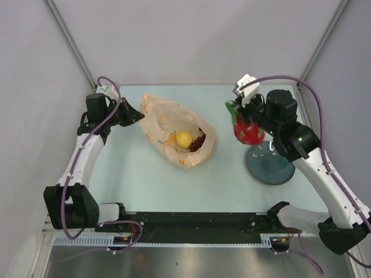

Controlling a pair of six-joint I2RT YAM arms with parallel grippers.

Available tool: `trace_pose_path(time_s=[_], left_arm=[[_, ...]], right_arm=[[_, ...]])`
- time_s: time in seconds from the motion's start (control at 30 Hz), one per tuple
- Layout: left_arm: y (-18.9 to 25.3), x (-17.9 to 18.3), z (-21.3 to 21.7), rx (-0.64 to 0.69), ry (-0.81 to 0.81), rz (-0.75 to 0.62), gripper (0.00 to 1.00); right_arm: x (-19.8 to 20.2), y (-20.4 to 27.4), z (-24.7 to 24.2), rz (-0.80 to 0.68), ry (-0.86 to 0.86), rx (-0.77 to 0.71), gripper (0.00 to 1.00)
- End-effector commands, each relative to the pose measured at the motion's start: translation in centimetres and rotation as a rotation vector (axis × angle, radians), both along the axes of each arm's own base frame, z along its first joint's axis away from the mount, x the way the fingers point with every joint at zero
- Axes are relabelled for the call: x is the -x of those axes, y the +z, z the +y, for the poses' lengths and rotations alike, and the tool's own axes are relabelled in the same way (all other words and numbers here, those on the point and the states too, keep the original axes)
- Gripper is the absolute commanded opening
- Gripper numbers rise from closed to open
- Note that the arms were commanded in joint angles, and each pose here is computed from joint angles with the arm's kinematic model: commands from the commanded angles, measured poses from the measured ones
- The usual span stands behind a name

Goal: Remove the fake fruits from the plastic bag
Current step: Place the fake fruit on the plate.

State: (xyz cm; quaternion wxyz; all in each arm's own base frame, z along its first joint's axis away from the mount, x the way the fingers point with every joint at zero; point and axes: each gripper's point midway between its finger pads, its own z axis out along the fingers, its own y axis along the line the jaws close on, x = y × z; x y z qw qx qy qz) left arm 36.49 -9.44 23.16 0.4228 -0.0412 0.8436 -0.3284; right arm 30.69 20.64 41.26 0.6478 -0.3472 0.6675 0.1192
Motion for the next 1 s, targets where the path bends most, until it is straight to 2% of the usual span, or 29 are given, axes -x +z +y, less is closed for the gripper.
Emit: trace_pose_path(time_s=[0.0, 0.2, 0.37, 0.73, 0.8, 0.97], left_arm=[[3.0, -1.4, 0.1, 0.014, 0.004, -0.096, 0.00], [2.5, -1.0, 0.3, -0.005, 0.004, -0.096, 0.00], [1.7, -0.3, 0.1, 0.008, 0.002, -0.073, 0.00], [1.4, 0.5, 0.1, 0.004, 0.002, -0.078, 0.00], [1.5, 0.6, 0.1, 0.004, 0.003, -0.081, 0.00], [1.4, 0.9, 0.2, -0.004, 0.008, -0.085, 0.00]], right_arm=[[1.0, -7.9, -6.3, 0.161, -0.145, 0.190, 0.00], [1.6, -14.2, -13.3, 0.258, -0.282, 0.302, 0.00], [1.3, -19.9, -17.7, 0.345, -0.326, 0.478, 0.00], [-0.6, -24.6, -22.1, 0.313, -0.279, 0.781, 0.00], [-1.1, -26.0, -23.3, 0.302, -0.275, 0.879, 0.00], [-2.6, -26.5, -24.6, 0.259, -0.290, 0.934, 0.00]])
